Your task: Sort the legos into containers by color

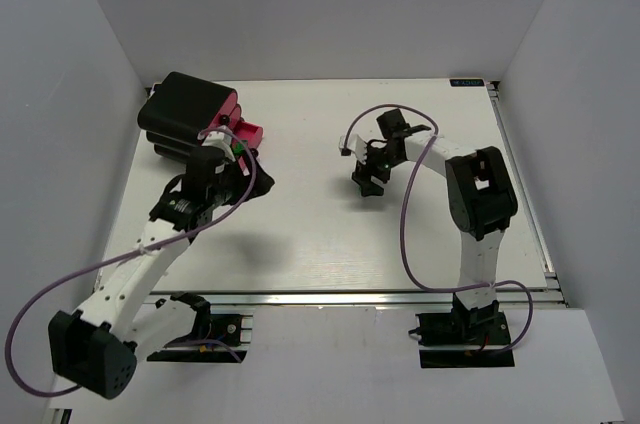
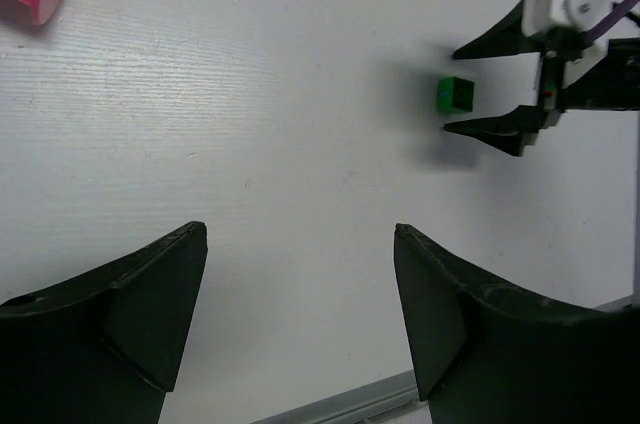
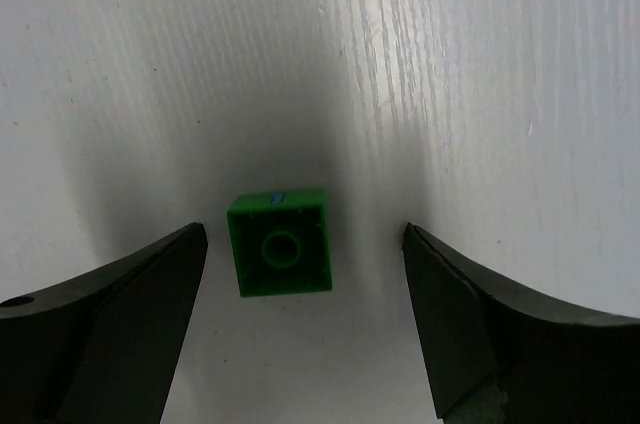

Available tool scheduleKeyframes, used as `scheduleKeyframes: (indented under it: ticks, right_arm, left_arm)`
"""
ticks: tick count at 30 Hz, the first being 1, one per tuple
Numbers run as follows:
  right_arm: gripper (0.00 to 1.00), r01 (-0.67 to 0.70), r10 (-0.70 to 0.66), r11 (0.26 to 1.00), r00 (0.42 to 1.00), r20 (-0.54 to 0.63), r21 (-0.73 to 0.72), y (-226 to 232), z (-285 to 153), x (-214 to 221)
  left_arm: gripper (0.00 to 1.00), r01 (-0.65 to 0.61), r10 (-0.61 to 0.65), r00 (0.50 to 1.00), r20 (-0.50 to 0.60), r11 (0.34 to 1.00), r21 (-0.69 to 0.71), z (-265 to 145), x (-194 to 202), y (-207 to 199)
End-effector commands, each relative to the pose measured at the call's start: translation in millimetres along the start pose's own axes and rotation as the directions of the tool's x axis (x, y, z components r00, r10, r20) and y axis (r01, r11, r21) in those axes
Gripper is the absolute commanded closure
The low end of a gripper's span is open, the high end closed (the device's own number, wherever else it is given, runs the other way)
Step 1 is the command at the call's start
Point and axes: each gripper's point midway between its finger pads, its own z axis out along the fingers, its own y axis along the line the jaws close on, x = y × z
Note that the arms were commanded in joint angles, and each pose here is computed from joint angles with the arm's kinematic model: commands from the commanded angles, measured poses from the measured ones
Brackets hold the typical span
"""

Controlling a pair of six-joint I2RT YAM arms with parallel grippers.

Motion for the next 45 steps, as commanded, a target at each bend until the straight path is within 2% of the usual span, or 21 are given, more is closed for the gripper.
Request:
scheduleKeyframes:
  ticks: [1,4,5,7,8,11,14,15,16,17,18,22,24,25,27,28,32,39,42,43,45]
  right_arm:
    - [0.19,0.14,-0.14,0.99,0.99,0.009,-0.001,-7.2,2.0,-19.1]
    - [0.47,0.164,-0.164,0.986,0.986,0.002,-0.036,-1.7,4.4,-21.9]
    - [0.71,0.169,-0.168,0.985,0.986,0.01,-0.04,-2.3,2.1,-25.3]
    - [0.98,0.189,-0.187,0.98,0.982,0.037,-0.06,3.0,-2.8,-35.8]
    - [1.0,0.195,-0.191,0.977,0.98,0.05,-0.082,9.3,-2.8,-38.5]
    - [1.0,0.231,-0.213,0.963,0.968,0.133,-0.14,23.9,-4.9,-73.7]
    - [1.0,0.259,-0.21,0.952,0.941,0.265,-0.164,36.1,2.3,-144.2]
    - [1.0,0.27,-0.218,0.954,0.925,0.312,-0.134,27.8,4.0,-171.0]
    - [1.0,0.266,-0.21,0.957,0.911,0.355,-0.116,26.3,5.3,-192.8]
    - [1.0,0.175,-0.115,0.976,0.916,0.384,-0.126,25.1,6.7,-210.9]
    - [1.0,0.213,-0.155,0.974,0.873,0.462,-0.075,26.0,20.3,-247.9]
    - [1.0,0.103,-0.12,0.993,0.786,0.607,0.063,16.4,42.1,-338.2]
    - [1.0,0.034,-0.063,0.998,0.763,0.644,0.057,18.0,66.7,-354.7]
    - [1.0,0.033,-0.095,0.994,0.717,0.69,0.103,16.2,64.3,-373.6]
    - [1.0,-0.027,-0.103,0.985,0.693,0.713,0.168,5.1,73.9,-379.2]
    - [0.97,-0.049,-0.134,0.974,0.659,0.74,0.22,2.0,71.9,-389.7]
    - [0.94,-0.063,-0.186,0.956,0.625,0.758,0.286,-2.1,84.9,-392.4]
    - [0.93,-0.087,-0.192,0.943,0.643,0.741,0.321,-17.1,104.6,-388.1]
    - [0.8,-0.068,-0.203,0.944,0.651,0.732,0.322,-11.6,114.4,-385.6]
    - [0.64,-0.07,-0.205,0.943,0.651,0.731,0.326,-11.7,114.6,-385.7]
    - [0.54,-0.06,-0.207,0.945,0.651,0.73,0.321,-7.0,117.7,-386.3]
  left_arm:
    - [0.15,0.053,-0.054,0.997,0.062,0.998,0.015,-22.1,-5.1,-0.9]
    - [0.15,0.091,-0.088,0.99,0.109,0.996,-0.017,-36.4,-7.0,7.7]
    - [0.15,0.099,-0.096,0.988,0.118,0.995,-0.022,-40.2,-7.0,9.6]
    - [0.15,0.126,-0.117,0.983,0.141,0.991,-0.054,-52.1,-5.2,18.0]
    - [0.15,0.134,-0.123,0.979,0.164,0.99,-0.054,-56.0,-8.1,18.9]
    - [0.14,0.177,-0.159,0.966,0.206,0.982,-0.07,-70.7,-5.8,27.8]
    - [0.15,0.231,-0.203,0.944,0.26,0.97,-0.079,-82.8,-6.2,36.4]
    - [0.15,0.248,-0.213,0.937,0.278,0.964,-0.099,-85.5,-5.6,42.3]
    - [0.14,0.277,-0.238,0.926,0.293,0.956,-0.101,-88.3,-6.5,44.3]
    - [0.14,0.291,-0.249,0.918,0.308,0.952,-0.097,-92.3,-6.1,46.3]
    - [0.15,0.302,-0.253,0.914,0.316,0.946,-0.116,-94.2,-4.3,51.3]
    - [0.14,0.34,-0.289,0.9,0.325,0.934,-0.109,-101.2,-2.4,52.6]
    - [0.14,0.349,-0.298,0.895,0.332,0.931,-0.107,-107.9,-3.9,52.4]
    - [0.15,0.356,-0.302,0.891,0.34,0.928,-0.109,-110.7,-4.6,53.5]
    - [0.15,0.36,-0.305,0.886,0.349,0.927,-0.103,-118.1,-6.1,53.1]
    - [0.14,0.366,-0.308,0.881,0.358,0.925,-0.104,-121.0,-7.0,54.2]
    - [0.14,0.382,-0.324,0.868,0.377,0.92,-0.089,-130.2,-7.8,54.7]
    - [0.14,0.375,-0.32,0.878,0.356,0.922,-0.096,-131.0,-2.5,54.6]
    - [0.14,0.364,-0.307,0.885,0.35,0.925,-0.108,-129.5,-3.7,54.2]
    - [0.12,0.357,-0.299,0.889,0.348,0.927,-0.116,-128.4,-4.0,54.6]
    - [0.12,0.349,-0.293,0.893,0.342,0.93,-0.115,-126.9,-5.8,52.5]
